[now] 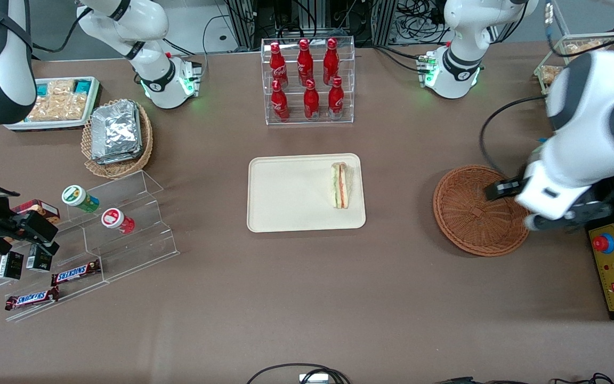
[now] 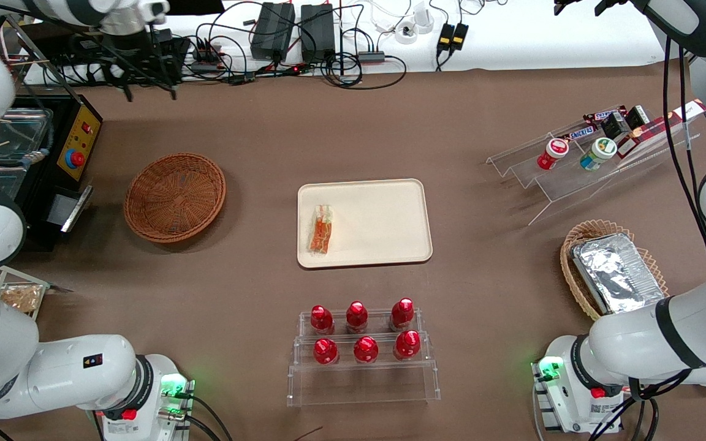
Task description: Place sandwich from basket to tray
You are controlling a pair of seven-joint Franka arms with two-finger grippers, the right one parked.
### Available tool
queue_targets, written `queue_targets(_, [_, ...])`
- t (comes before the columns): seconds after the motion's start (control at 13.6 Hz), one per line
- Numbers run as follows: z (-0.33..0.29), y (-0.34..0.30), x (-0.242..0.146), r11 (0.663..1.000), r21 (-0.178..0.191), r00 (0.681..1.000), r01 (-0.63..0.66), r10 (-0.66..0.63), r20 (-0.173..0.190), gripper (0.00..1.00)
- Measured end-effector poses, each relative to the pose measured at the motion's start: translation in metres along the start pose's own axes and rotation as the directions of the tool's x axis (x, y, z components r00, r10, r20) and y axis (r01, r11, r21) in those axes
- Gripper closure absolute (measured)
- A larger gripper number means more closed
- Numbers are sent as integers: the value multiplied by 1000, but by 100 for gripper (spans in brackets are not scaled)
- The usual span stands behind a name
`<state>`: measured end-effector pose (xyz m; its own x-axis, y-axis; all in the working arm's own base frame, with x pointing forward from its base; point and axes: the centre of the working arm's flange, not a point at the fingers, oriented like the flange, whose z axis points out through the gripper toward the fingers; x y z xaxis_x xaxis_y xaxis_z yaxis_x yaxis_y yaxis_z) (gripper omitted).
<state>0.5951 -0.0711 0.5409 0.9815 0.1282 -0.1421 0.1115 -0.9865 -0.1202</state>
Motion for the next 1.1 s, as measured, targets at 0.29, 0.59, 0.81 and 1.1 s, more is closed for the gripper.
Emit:
queue_targets(0.29, [-29, -70, -23, 991, -43, 991, -129, 130, 31, 0])
queue_targets(0.59, [-52, -88, -42, 976, -43, 977, -214, 215, 2, 0])
queue_targets(0.81, [-60, -65, -50, 966, -33, 967, -256, 256, -11, 0])
queue_targets(1.1, [-67, -59, -55, 963, -29, 963, -268, 267, -24, 0])
